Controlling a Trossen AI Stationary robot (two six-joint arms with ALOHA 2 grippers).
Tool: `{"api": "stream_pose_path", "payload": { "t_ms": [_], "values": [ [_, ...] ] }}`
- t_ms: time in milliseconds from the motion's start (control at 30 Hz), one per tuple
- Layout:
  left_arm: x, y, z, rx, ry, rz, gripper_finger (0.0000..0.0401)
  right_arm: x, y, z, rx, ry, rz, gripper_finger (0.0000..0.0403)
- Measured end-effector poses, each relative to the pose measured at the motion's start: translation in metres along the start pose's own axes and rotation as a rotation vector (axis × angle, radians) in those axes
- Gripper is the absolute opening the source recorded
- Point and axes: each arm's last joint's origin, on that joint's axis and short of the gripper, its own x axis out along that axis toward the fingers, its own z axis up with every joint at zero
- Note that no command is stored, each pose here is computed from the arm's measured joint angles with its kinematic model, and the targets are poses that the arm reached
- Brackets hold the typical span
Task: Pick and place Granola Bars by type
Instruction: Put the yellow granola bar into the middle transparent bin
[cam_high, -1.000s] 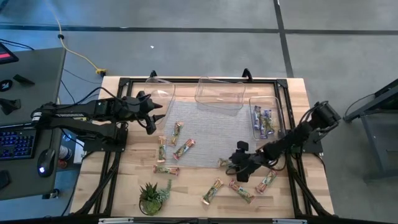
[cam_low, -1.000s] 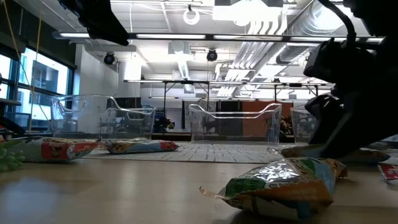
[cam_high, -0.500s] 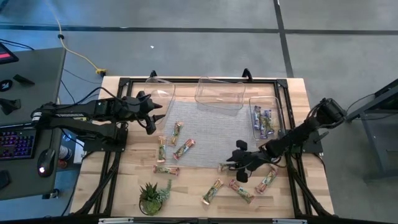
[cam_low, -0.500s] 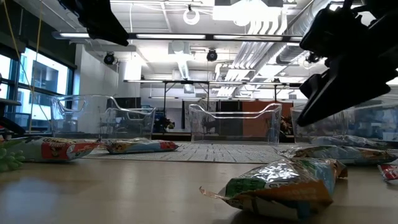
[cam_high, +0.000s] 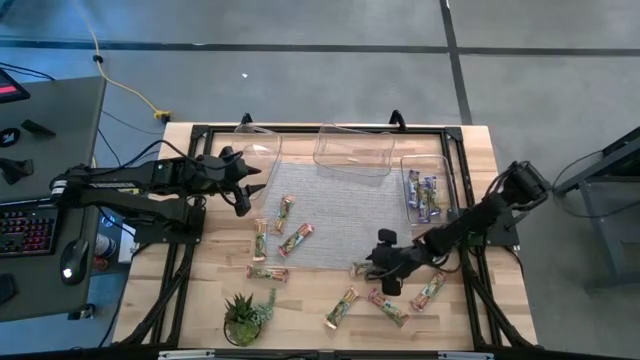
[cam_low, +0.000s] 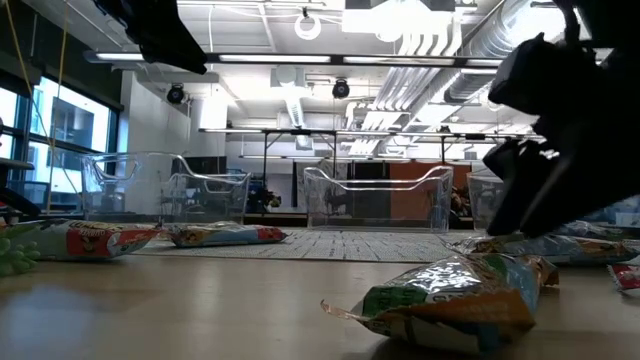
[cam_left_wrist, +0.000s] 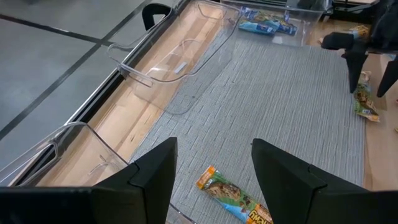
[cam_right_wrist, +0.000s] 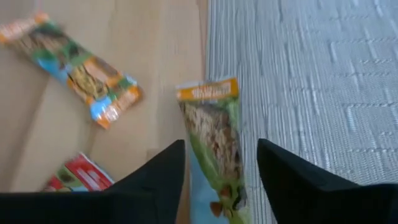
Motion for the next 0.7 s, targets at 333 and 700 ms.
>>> {"api": "stream_pose_path", "payload": {
  "t_ms": [333, 700],
  "values": [
    [0.0, 0.0, 0.0, -0.001, -0.002, 0.0, 0.0202, 0.016, -0.001, -0.018, -0.044, 0.053, -0.05, 0.021],
    [0.0, 0.0, 0.0, 0.0, -0.001, 0.001, 0.0202, 0.016, -0.002, -0.024, -0.071, 0.018, -0.045, 0.0107]
  ]
}}
